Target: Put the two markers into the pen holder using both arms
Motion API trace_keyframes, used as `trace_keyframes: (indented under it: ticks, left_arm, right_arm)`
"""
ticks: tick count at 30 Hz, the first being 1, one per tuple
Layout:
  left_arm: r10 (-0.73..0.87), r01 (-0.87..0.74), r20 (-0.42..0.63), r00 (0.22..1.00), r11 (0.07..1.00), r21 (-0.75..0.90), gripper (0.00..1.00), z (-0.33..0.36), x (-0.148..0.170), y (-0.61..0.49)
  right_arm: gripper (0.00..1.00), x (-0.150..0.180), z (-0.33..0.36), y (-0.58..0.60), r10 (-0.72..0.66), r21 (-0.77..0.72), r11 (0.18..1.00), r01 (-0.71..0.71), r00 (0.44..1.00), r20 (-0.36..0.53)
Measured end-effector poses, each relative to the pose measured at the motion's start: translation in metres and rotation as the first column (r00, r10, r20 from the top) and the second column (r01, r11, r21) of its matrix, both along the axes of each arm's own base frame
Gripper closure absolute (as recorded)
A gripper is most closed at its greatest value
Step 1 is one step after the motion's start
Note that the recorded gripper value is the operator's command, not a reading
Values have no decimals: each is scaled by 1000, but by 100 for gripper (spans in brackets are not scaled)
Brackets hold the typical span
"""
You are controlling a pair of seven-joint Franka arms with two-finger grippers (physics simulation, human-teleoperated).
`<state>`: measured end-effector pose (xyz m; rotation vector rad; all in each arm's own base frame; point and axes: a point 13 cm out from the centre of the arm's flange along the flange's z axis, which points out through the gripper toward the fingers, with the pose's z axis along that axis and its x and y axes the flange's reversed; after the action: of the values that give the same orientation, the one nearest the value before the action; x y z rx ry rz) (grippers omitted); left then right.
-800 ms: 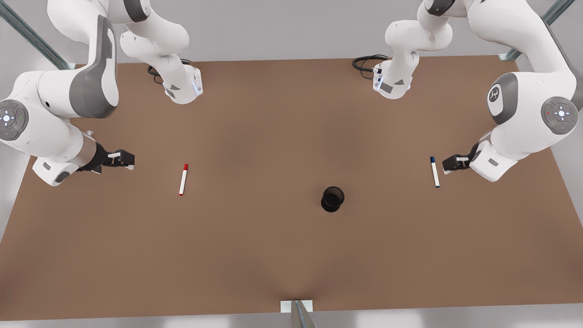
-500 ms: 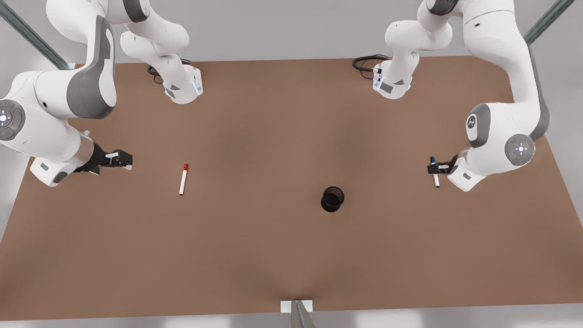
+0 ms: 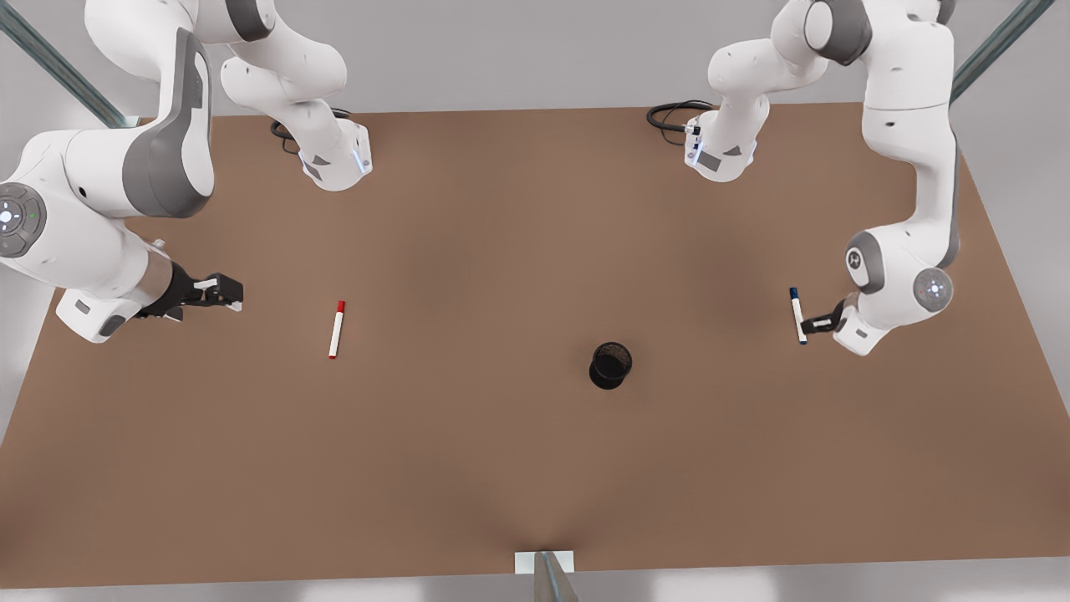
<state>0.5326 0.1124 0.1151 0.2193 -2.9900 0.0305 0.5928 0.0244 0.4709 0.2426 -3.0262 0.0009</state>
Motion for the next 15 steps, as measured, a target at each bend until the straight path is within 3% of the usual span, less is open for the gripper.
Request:
trace_keyframes:
  ticks: [7, 11, 15]
  left_arm:
    - [-79, 79, 51, 996, 997, 8, 29, -35, 6, 6]
    - [-117, 117, 50, 992, 993, 6, 30, -55, -8, 3]
    - [-147, 147, 70, 987, 989, 11, 42, -59, -5, 4]
  right_arm:
    - [0, 0, -1, -2, 4, 0, 1000, -4, 1000, -1]
    - [0, 1, -1, -4, 1, 1, 1000, -1, 1000, 0]
    - [0, 1, -1, -6, 2, 1, 1000, -2, 1000, -1]
